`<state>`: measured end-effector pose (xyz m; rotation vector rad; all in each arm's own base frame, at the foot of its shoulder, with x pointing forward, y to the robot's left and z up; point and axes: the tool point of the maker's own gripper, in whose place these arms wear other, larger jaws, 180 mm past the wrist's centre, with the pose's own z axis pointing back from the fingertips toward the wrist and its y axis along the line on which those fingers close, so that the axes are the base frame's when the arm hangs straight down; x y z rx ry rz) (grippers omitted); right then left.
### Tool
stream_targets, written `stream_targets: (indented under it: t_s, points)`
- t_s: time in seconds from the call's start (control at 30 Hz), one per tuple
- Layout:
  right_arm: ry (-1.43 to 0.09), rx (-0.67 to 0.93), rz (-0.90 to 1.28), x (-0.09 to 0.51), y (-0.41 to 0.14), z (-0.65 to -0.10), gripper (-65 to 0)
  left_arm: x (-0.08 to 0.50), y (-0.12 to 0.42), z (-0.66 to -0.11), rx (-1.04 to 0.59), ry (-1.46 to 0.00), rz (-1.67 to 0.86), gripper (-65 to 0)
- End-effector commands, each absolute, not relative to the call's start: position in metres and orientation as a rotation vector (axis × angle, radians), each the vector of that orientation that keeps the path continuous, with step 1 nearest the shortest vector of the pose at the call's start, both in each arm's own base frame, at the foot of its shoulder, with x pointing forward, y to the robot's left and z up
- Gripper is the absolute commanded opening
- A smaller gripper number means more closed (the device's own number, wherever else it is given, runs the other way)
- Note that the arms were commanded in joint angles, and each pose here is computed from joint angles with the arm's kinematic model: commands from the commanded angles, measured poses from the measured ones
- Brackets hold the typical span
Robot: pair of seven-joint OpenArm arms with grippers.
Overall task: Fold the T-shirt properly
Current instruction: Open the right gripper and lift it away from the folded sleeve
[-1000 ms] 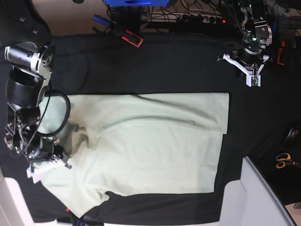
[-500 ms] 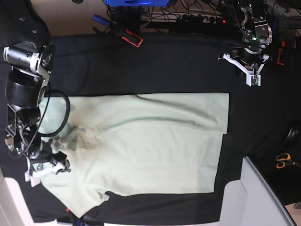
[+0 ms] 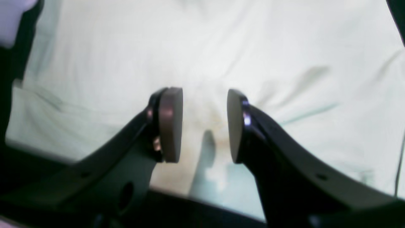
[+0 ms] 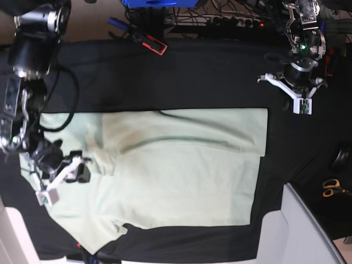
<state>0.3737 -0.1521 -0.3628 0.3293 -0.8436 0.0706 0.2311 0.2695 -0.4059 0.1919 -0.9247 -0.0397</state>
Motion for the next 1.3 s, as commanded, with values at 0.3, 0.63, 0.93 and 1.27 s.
stream_targets:
  t_s: [0.3, 0.63, 0.93, 1.27]
  points:
    - [-0.766, 0.316, 0.051, 0.311, -0.155, -0.395, -65.0, 0.243, 0.257, -0.404, 0.162, -0.969, 0.011, -42.0]
    - [-0.822, 0.184, -0.531, 0.253, -0.282, -0.409, -44.4, 0.232, 0.256, -0.417, 0.038, -0.961, 0.156, -29.4]
    - [-0.775, 0.418, -0.667, 0.242, -0.279, -0.462, -16.5, 0.211, 0.271, -0.44, -0.036, -0.903, 0.274, -25.9]
    - [-0.826, 0.528, -0.855, 0.259, -0.321, -0.475, -15.7, 0.208, 0.274, -0.441, -0.03, -0.895, 0.269, -26.0]
